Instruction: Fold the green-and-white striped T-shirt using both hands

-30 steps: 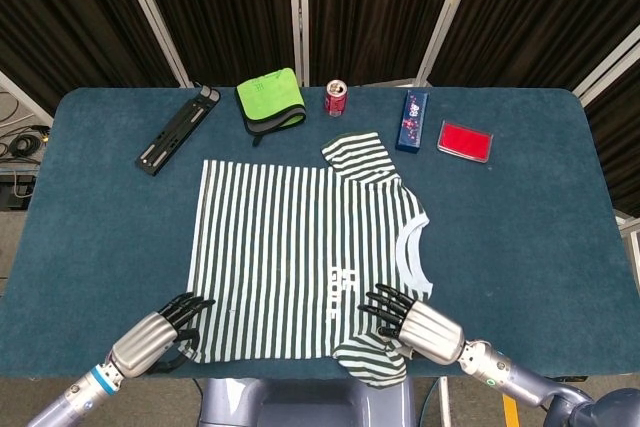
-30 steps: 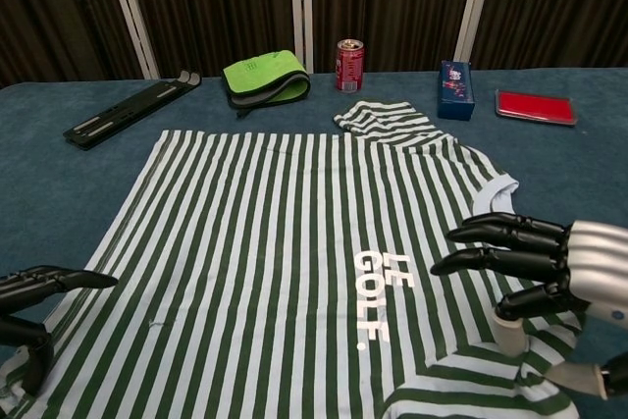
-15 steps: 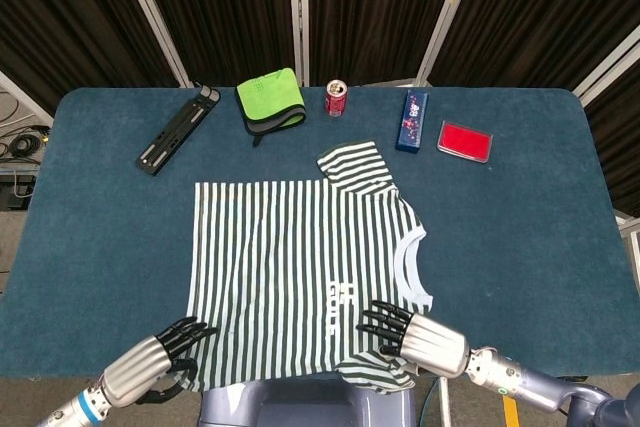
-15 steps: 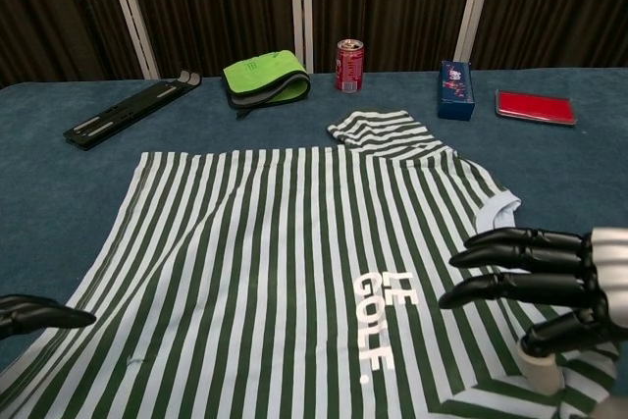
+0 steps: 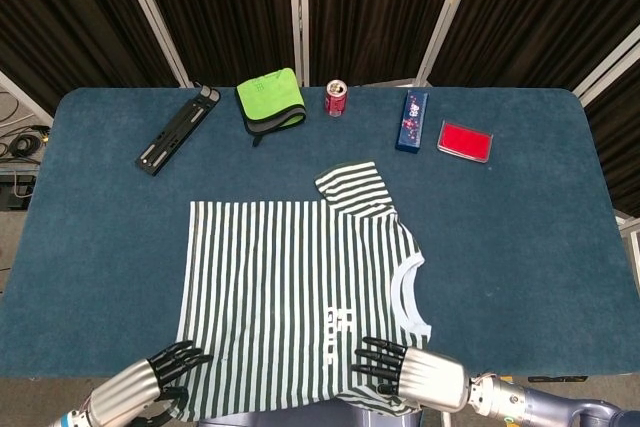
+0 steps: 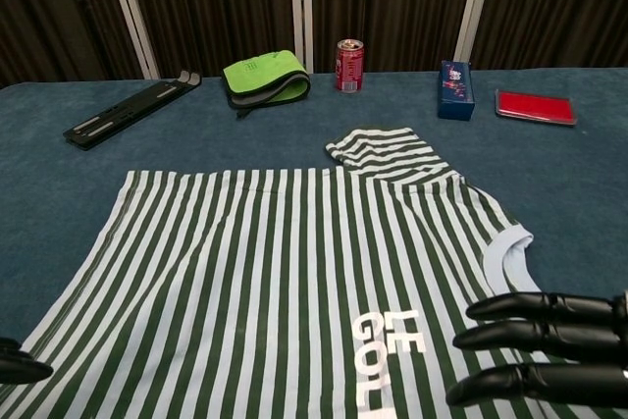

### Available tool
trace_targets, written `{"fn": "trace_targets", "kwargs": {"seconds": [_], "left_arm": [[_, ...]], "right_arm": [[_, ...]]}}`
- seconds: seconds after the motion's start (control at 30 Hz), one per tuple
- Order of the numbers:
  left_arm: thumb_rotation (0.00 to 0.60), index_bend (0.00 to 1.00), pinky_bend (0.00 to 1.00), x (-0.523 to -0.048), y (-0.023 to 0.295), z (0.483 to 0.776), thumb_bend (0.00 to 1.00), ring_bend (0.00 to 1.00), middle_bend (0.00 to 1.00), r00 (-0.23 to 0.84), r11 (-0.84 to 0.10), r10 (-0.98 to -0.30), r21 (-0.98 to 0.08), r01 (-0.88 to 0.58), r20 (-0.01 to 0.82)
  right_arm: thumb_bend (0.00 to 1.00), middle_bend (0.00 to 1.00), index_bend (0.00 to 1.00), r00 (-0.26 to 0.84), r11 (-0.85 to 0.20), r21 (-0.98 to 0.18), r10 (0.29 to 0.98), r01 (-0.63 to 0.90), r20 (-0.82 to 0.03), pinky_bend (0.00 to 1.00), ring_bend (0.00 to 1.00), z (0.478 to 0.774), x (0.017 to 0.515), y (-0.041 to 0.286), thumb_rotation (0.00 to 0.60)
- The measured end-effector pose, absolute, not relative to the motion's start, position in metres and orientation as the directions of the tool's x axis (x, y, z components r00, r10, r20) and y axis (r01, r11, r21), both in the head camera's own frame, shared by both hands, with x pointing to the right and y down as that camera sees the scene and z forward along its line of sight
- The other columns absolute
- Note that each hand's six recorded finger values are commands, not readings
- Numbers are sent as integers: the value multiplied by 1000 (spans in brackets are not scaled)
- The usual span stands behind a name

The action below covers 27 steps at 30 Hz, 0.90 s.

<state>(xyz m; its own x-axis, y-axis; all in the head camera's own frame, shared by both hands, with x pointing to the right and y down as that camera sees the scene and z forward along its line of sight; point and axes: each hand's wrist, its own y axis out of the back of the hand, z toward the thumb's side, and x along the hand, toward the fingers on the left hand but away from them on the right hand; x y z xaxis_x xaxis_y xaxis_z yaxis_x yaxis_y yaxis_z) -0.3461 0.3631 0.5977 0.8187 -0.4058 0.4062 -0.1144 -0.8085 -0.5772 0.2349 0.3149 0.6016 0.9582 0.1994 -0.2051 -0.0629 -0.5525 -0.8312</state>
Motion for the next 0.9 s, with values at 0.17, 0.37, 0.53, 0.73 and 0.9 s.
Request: {"fn": "trace_targets", "kwargs": {"seconds": [0.17,0.37,0.53,0.73,0.9], "left_arm": [[600,766,0,-347,365,594,555,0,0,823,-809,-401,-578,-112,402],[600,767,0,-346,356,601,554,0,0,809,-808,-422,-575,-130,410],[600,768,0,-344,335,608,555,0,0,780,-790,-478,-586,-180,405],[600,770,0,-345,301,616,554,0,0,723,-745,-567,-621,-245,394],[600,769,0,-344,268,624,554,0,0,665,-696,-640,-656,-291,384]], "right_arm": [[431,128,729,962,-558,-828,189,-62,-199,0,0,598,233,320,600],[431,128,729,954,-552,-831,211,-64,-213,0,0,604,233,316,600],[432,127,729,935,-545,-836,265,-57,-236,0,0,615,236,300,600],[431,125,729,900,-533,-845,352,-33,-258,0,0,627,242,272,600],[431,124,729,861,-514,-858,432,-11,-269,0,0,638,245,244,600]]}}
